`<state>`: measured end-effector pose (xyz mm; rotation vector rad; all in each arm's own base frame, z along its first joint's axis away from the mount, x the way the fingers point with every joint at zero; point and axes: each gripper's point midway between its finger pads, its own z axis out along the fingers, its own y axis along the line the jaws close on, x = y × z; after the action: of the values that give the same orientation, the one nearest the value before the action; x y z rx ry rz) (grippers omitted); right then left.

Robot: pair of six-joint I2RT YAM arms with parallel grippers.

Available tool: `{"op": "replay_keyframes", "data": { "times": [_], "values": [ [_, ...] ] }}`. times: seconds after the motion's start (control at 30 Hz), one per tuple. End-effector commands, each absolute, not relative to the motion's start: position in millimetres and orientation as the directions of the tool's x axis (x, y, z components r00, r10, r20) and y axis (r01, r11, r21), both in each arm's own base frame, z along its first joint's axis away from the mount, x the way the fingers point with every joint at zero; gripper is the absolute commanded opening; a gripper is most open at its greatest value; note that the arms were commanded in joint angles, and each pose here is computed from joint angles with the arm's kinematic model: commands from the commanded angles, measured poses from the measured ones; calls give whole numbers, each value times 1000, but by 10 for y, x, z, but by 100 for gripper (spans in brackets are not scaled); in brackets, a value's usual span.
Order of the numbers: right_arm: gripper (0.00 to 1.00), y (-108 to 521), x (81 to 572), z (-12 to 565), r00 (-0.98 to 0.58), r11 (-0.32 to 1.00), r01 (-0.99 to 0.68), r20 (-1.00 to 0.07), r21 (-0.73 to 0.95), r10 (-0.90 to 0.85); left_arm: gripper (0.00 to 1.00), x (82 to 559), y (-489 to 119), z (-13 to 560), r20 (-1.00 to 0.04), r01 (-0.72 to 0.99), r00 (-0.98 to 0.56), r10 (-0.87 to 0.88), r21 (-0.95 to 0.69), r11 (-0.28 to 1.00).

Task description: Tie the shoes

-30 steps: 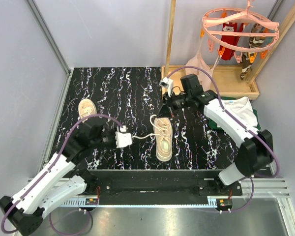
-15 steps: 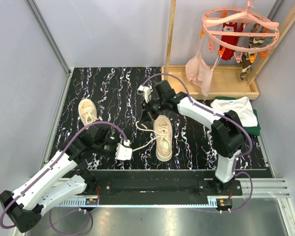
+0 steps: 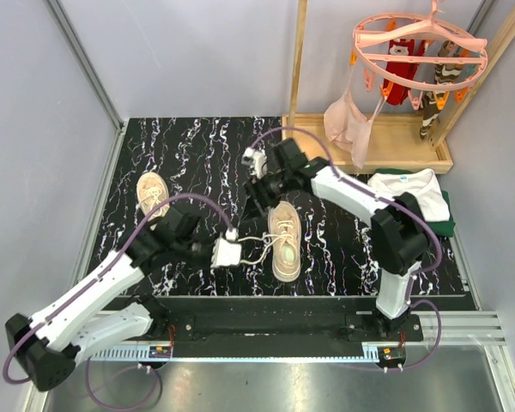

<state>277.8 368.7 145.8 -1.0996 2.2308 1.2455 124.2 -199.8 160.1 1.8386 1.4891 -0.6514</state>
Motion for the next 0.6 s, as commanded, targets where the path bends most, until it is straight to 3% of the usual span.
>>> {"op": "replay_keyframes", "data": {
  "times": [0.0,0.13,0.23,0.4,0.57],
  "values": [
    [80,3341,3052,2198,-577,329,-813,-744,481,-338,0,1824,-2302,1957,-806,974,74,587,184,129],
    [80,2858,3203,2334,-569,423,-796,-773,432,-280,0,2540,-2334,2087,-840,910,-149,523,90,405],
    [79,2645,3143,2303,-562,471,-787,-777,399,-282,0,3083,-2277,2014,-829,840,-322,457,-27,542],
    [72,2426,3017,2003,-552,525,-785,-757,330,-349,0,3627,-2268,1518,-732,761,-512,449,-144,632],
    [63,2303,2891,1765,-572,545,-776,-719,317,-395,0,3791,-2265,1053,-643,701,-620,449,-197,686]
  ]
}}
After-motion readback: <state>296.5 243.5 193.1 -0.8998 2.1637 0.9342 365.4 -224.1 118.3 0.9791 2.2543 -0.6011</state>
